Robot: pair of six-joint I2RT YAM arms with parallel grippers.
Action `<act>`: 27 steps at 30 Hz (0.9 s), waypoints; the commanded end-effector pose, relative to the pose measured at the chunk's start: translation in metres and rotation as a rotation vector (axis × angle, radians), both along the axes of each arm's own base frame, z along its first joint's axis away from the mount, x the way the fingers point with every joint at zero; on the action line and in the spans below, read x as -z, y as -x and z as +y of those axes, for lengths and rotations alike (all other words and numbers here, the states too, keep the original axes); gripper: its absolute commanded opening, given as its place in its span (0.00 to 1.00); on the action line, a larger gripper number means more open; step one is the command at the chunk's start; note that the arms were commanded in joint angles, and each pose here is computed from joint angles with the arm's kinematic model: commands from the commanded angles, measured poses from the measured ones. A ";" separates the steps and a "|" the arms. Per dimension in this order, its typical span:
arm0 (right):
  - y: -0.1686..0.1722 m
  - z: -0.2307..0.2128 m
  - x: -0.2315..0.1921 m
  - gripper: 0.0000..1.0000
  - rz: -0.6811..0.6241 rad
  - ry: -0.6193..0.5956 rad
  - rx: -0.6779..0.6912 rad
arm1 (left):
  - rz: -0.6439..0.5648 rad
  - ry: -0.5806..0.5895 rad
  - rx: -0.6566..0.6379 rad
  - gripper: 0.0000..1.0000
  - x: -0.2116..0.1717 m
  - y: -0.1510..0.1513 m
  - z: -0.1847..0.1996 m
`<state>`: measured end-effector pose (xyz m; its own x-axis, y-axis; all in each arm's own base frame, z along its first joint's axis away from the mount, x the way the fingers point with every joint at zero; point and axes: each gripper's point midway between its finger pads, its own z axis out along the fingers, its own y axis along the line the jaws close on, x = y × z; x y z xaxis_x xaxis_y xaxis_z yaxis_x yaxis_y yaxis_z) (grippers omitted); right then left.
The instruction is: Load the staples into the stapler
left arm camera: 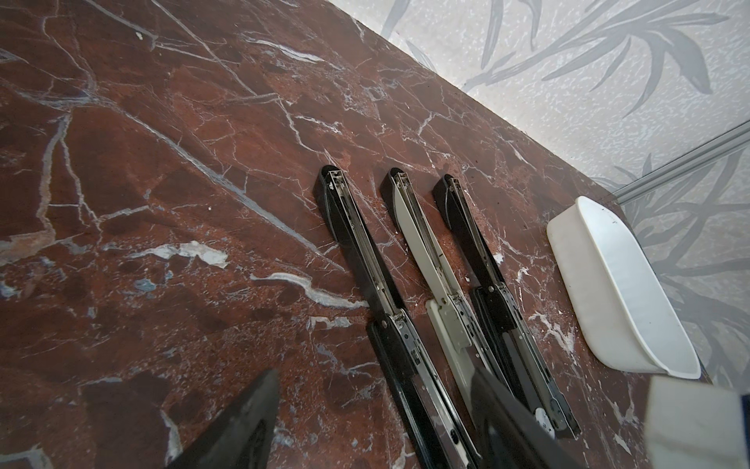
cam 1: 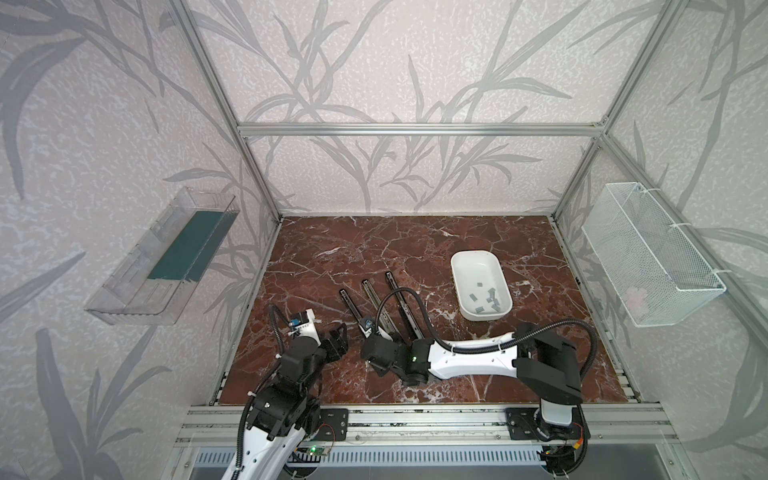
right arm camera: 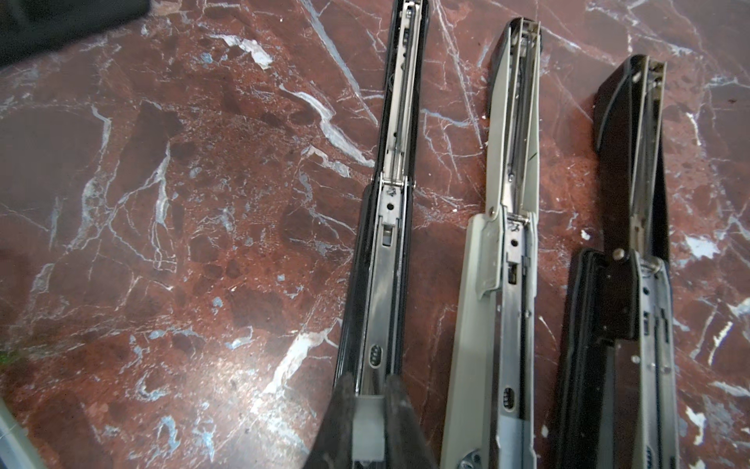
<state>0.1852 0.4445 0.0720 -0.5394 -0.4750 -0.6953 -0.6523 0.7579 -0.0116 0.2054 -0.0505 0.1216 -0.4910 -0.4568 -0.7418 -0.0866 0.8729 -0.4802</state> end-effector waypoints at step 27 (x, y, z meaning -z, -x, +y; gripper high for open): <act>-0.007 0.002 -0.015 0.08 -0.042 0.009 0.005 | -0.003 0.003 -0.034 0.76 0.003 0.000 0.006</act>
<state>0.1863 0.4459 0.0650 -0.5316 -0.5009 -0.6830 -0.6588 0.7513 -0.0382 0.2053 -0.0505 0.1228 -0.4863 -0.4588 -0.7436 -0.0841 0.8717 -0.4828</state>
